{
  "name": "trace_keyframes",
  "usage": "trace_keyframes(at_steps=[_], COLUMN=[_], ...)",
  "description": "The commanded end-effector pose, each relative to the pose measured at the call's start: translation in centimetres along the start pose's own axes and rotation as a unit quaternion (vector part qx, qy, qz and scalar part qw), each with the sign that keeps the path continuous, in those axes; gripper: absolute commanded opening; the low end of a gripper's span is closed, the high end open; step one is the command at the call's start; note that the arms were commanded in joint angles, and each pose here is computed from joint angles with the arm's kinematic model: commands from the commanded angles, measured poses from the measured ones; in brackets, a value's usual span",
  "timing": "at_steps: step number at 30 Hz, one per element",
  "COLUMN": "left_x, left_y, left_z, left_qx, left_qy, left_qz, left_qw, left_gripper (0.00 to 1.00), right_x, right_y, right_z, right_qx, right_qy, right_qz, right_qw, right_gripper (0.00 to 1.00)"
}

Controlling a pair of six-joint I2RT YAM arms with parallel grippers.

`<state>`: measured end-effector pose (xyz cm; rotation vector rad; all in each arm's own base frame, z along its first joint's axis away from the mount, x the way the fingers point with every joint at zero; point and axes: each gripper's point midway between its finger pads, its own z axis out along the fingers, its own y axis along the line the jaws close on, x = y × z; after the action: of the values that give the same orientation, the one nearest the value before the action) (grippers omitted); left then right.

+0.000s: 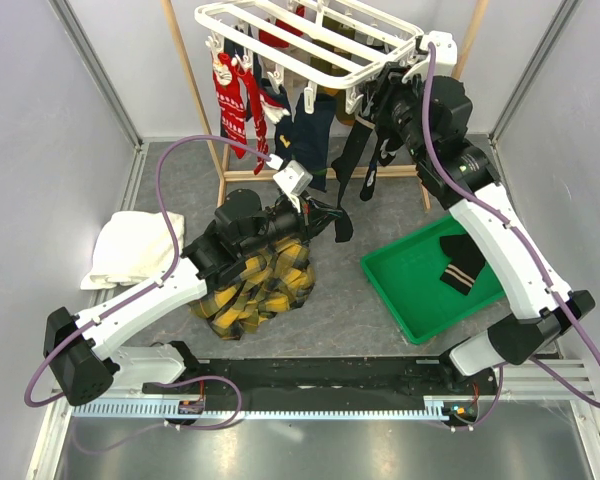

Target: Remove the socks clipped to the hanger

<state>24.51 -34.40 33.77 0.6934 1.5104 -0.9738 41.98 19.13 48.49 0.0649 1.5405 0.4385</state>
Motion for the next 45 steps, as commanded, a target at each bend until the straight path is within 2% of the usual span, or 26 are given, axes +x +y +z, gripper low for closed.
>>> trace_keyframes(at_steps=[1, 2, 4, 5, 6, 8, 13, 14, 17, 19, 20, 21, 23, 24, 25, 27, 28, 29, 30, 31, 33, 34, 35, 37, 40, 45], left_x=[-1.5, -1.5, -1.4, -1.5, -1.5, -1.5, -1.4, -1.4, -1.4, -1.4, -1.6, -1.4, -1.6, -1.7, -1.7, -1.6, -1.6, -1.5, -1.5, -1.4, -1.4, -1.4, -1.4, -1.5, -1.5, -1.2], left_y=[-0.6, -0.6, -0.6, -0.6, -0.7, -0.7, -0.6, -0.6, -0.6, -0.8, -0.9, -1.1, -1.1, -1.2, -1.3, -1.6, -1.7, -1.9, -2.0, -2.2, -2.7, -2.8, -3.0, -3.4, -4.6, -5.6], left_z=[-0.1, -0.1, -0.1, -0.1, -0.1, -0.1, -0.1, -0.1, -0.1, -0.2, -0.3, -0.4, -0.7, -0.7, -0.7, -0.7, -0.7, -0.7, -0.7, -0.7, -0.8, -0.9, -0.9, -1.0, -1.2, -1.3], left_qx=[0.012, 0.013, 0.013, 0.013, 0.014, 0.014, 0.014, 0.014, 0.014, 0.018, 0.022, 0.026, 0.027, 0.029, 0.032, 0.041, 0.045, 0.05, 0.054, 0.059, 0.073, 0.076, 0.081, 0.091, 0.125, 0.146], left_qy=[-0.019, -0.019, -0.018, -0.019, -0.019, -0.019, -0.018, -0.018, -0.018, -0.018, -0.019, -0.017, -0.02, -0.021, -0.021, -0.019, -0.019, -0.016, -0.017, -0.016, -0.014, -0.014, -0.015, -0.015, -0.014, -0.011], left_qz=[0.026, 0.027, 0.027, 0.027, 0.027, 0.027, 0.027, 0.027, 0.028, 0.033, 0.036, 0.038, 0.045, 0.046, 0.046, 0.048, 0.048, 0.047, 0.048, 0.049, 0.052, 0.051, 0.052, 0.051, 0.047, 0.046], left_qw=[0.999, 0.999, 0.999, 0.999, 0.999, 0.999, 0.999, 0.999, 0.999, 0.999, 0.999, 0.999, 0.998, 0.998, 0.998, 0.998, 0.998, 0.997, 0.997, 0.997, 0.996, 0.996, 0.995, 0.994, 0.991, 0.988], left_gripper=[0.02, 0.02, 0.02, 0.02, 0.02, 0.02, 0.02, 0.02, 0.02, 0.02, 0.02, 0.02, 0.02, 0.02, 0.02, 0.02, 0.02, 0.02, 0.02, 0.02, 0.02, 0.02, 0.02, 0.02, 0.02, 0.02], right_x=[-3.4, -3.5, -3.4, -3.5, -3.4, -3.4, -2.9, -2.5, -1.9, -2.4, -1.0, -1.8, 1.2, 1.4, 4.1, 4.0, 6.4, 6.8, 7.0, 9.3, 10.5, 12.7, 12.8, 15.3, 17.4, 19.9], right_y=[0.1, 0.0, 0.0, 0.1, 0.2, 0.2, -0.1, -0.1, -0.2, -0.5, -0.7, -0.9, -1.9, -2.1, -2.9, -2.2, -2.3, -1.9, -0.2, -0.1, 1.5, 1.6, 2.0, 2.6, 3.1, 3.6], right_z=[-0.2, -0.2, 0.0, -0.1, 0.0, -0.1, -0.3, -0.3, -1.0, -2.3, -2.6, -4.0, -5.1, -7.9, -8.5, -11.3, -11.9, -12.7, -14.7, -15.4, -17.9, -18.6, -19.4, -20.5, -21.0, -20.3], right_qx=[0.015, 0.018, 0.019, 0.016, 0.013, 0.012, 0.015, 0.014, 0.009, 0.006, 0.003, -0.003, -0.004, -0.027, -0.026, -0.07, -0.087, -0.111, -0.174, -0.196, -0.267, -0.288, -0.309, -0.349, -0.379, -0.393], right_qy=[-0.053, -0.055, -0.056, -0.056, -0.055, -0.055, -0.05, -0.046, -0.038, -0.043, -0.028, -0.035, -0.003, -0.002, 0.023, 0.014, 0.036, 0.037, 0.036, 0.059, 0.068, 0.091, 0.085, 0.114, 0.141, 0.178], right_qz=[0.003, 0.002, 0.0, -0.002, -0.003, -0.003, -0.003, -0.005, -0.004, -0.005, -0.013, -0.017, -0.038, -0.059, -0.066, -0.069, -0.073, -0.075, -0.078, -0.08, -0.074, -0.069, -0.067, -0.06, -0.06, -0.034], right_qw=[0.998, 0.998, 0.998, 0.998, 0.998, 0.998, 0.999, 0.999, 0.999, 0.999, 1.0, 0.999, 0.999, 0.998, 0.997, 0.995, 0.993, 0.99, 0.981, 0.976, 0.958, 0.951, 0.945, 0.928, 0.913, 0.902], right_gripper=[0.49, 0.45, 0.32, 0.26, 0.14, 0.02, 0.0, 0.07, 0.39, 0.5, 0.58, 0.61, 0.68, 0.73, 0.74, 0.77, 0.79, 0.79, 0.79, 0.8, 0.8, 0.79, 0.8, 0.79, 0.78, 0.77])
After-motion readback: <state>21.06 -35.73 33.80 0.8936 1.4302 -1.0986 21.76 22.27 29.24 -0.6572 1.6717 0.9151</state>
